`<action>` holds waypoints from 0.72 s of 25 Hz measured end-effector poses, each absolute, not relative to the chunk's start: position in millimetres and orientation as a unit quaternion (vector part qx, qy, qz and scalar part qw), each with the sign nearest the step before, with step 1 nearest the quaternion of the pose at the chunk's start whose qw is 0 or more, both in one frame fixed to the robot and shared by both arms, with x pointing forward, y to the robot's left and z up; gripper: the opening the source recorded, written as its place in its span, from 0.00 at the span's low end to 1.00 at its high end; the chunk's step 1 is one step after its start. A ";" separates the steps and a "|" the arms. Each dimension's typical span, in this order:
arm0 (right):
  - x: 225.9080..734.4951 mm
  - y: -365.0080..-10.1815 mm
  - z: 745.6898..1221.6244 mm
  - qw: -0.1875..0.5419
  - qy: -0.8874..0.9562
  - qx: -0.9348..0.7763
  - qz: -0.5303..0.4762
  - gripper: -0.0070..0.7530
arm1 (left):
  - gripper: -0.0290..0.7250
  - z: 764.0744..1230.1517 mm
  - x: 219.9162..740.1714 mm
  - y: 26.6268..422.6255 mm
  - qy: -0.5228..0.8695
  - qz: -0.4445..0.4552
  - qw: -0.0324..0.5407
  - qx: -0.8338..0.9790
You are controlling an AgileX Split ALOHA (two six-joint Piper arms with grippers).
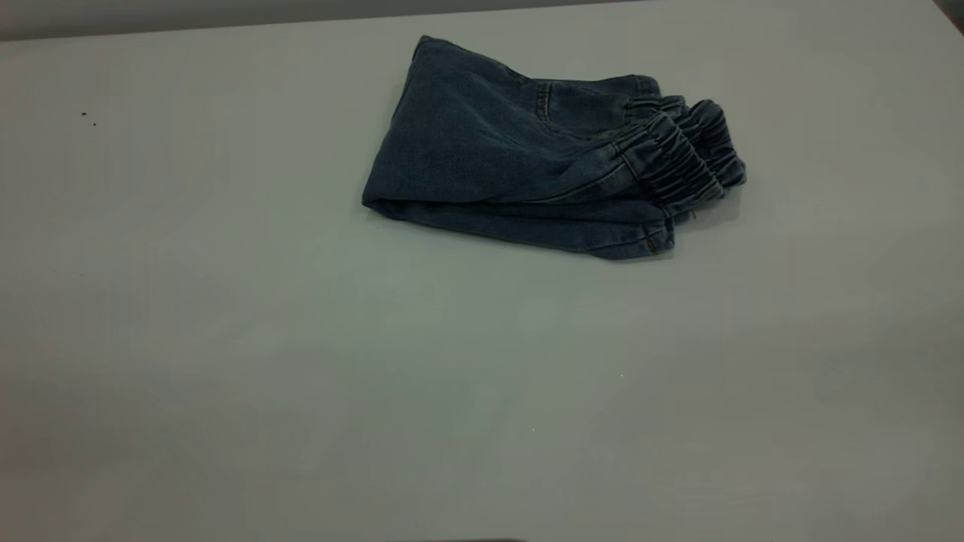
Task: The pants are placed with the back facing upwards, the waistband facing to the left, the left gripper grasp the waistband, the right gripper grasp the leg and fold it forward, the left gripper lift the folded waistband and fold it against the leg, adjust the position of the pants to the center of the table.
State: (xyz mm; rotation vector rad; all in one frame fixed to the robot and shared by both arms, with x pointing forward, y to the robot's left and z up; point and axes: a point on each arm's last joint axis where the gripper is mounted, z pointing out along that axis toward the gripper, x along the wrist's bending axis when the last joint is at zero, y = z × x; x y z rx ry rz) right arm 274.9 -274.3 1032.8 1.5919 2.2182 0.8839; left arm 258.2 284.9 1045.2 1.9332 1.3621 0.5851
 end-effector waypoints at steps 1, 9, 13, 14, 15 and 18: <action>274.9 -274.3 1032.8 0.135 0.766 0.550 0.305 0.63 | 0.72 1045.2 256.7 285.2 0.523 0.228 0.348 0.744; 265.3 -280.5 1036.2 0.173 0.721 0.582 0.334 0.63 | 0.72 1046.0 251.5 287.0 0.541 0.251 0.354 0.720; 253.1 -285.9 1038.5 0.231 0.659 0.622 0.354 0.63 | 0.72 1046.4 245.9 288.6 0.568 0.283 0.355 0.687; 248.9 -286.5 1038.8 0.246 0.646 0.626 0.361 0.63 | 0.72 1046.5 244.3 288.7 0.572 0.291 0.356 0.679; 244.5 -286.7 1039.0 0.259 0.636 0.626 0.369 0.63 | 0.72 1046.5 241.8 288.8 0.574 0.299 0.358 0.673; 234.2 -286.5 1038.8 0.283 0.620 0.620 0.389 0.63 | 0.72 1046.2 233.7 288.7 0.570 0.320 0.371 0.660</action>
